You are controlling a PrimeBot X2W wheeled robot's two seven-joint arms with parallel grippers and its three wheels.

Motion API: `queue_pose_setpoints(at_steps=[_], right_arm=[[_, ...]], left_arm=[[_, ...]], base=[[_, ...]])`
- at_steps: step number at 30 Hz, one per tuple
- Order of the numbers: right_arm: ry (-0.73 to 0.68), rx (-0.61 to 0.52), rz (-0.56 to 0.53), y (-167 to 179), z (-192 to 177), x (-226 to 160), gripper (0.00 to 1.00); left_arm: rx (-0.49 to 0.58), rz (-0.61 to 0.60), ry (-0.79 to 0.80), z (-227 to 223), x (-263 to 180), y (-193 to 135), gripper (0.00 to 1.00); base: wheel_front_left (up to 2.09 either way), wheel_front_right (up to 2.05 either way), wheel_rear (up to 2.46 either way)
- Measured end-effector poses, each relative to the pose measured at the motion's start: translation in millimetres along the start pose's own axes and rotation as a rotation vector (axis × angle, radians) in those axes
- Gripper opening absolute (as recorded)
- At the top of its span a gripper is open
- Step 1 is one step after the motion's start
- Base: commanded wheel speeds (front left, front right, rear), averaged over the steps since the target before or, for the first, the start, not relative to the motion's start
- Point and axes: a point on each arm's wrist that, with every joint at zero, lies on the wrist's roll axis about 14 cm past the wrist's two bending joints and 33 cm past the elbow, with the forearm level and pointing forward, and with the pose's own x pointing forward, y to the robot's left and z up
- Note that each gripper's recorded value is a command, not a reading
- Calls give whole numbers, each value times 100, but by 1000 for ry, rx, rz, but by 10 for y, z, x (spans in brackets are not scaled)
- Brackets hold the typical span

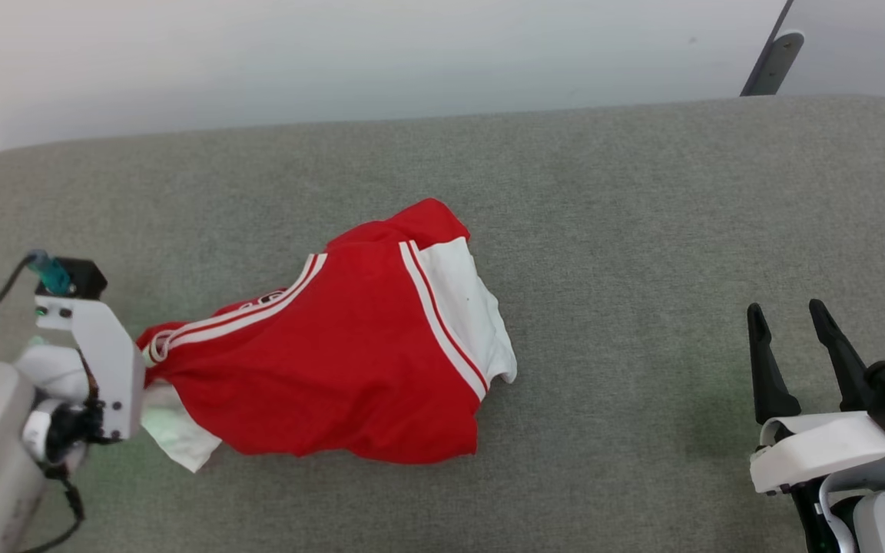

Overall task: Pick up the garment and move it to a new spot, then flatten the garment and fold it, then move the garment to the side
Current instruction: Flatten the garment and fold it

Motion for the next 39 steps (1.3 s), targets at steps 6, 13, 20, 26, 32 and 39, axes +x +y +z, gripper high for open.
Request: queue_pose_setpoints(at_steps=[6,13,20,26,32,39], right_arm=[[0,2,3,7,6,0,100],[2,4,43,107,38,-7,100],[60,44,127,402,-39,21,100],[130,66,241,795,-131,92,100],[226,44,358,1199,-263,178,100],[329,-26,472,1579,-372,351,100]], left_arm=[[-55,-22,-32,-18,71,-38,100],[-58,-45,-155,165,-118,-31,100],[-53,-41,-407,421,-513,8,100],[-93,50,-653,419,-904,207,100],[-180,155,-838,201,-1224,416,100],[-297,274,-990,-87,-1484,623,100]], base=[[0,0,0],[0,0,0],[0,0,0],[0,0,0],[0,0,0],[0,0,0]])
